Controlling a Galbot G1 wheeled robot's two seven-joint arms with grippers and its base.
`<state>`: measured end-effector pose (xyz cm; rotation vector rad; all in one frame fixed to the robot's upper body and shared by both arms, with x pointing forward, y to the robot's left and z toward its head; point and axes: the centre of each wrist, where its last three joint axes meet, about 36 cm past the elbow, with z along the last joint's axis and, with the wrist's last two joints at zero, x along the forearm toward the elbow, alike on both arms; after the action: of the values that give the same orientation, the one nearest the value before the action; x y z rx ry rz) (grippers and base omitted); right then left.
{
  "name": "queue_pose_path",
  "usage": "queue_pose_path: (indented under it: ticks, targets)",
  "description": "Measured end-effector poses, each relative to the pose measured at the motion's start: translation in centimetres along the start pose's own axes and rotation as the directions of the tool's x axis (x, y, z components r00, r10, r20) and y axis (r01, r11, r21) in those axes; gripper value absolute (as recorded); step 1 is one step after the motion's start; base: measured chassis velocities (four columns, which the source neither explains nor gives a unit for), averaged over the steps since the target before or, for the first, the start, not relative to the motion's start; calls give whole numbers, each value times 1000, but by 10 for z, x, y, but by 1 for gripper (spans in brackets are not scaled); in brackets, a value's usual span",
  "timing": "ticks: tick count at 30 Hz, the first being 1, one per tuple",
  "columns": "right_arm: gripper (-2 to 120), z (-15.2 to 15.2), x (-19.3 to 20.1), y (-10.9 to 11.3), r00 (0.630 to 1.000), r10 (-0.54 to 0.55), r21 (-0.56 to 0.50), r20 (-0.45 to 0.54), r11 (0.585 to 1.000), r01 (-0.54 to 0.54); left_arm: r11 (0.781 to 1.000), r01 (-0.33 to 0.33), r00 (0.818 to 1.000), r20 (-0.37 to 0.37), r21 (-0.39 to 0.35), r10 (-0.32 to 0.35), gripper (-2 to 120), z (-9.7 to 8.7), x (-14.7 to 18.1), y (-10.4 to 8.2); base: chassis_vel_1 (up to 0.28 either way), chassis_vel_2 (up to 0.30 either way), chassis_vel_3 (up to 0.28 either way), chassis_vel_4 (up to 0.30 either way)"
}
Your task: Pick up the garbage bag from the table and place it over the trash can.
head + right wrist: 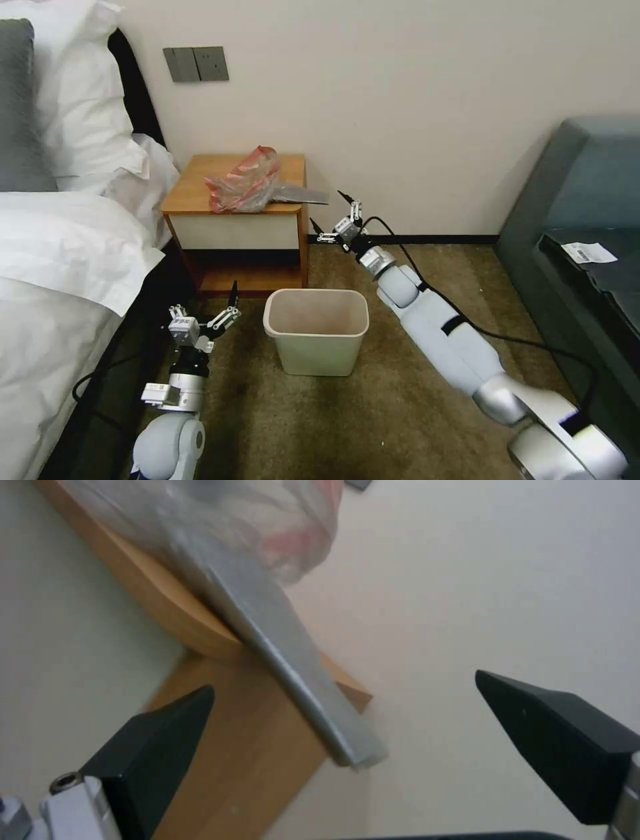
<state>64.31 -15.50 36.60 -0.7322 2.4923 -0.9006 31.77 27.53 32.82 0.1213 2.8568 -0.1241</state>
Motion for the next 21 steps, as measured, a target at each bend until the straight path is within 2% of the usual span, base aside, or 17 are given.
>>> queue_pose_path:
  ticks: [4,21]
  targets:
    - [100,-2,-24,-12,1000,-4,64,1,998,4,1000,4,1000,-5,0,-4,97,2,1,2,0,0,0,0]
    - [100,9,-39,-15,998,-48,196,-42,979,55,1000,11,1000,3,3,-11,97,3,-1,1,0,0,0,0]
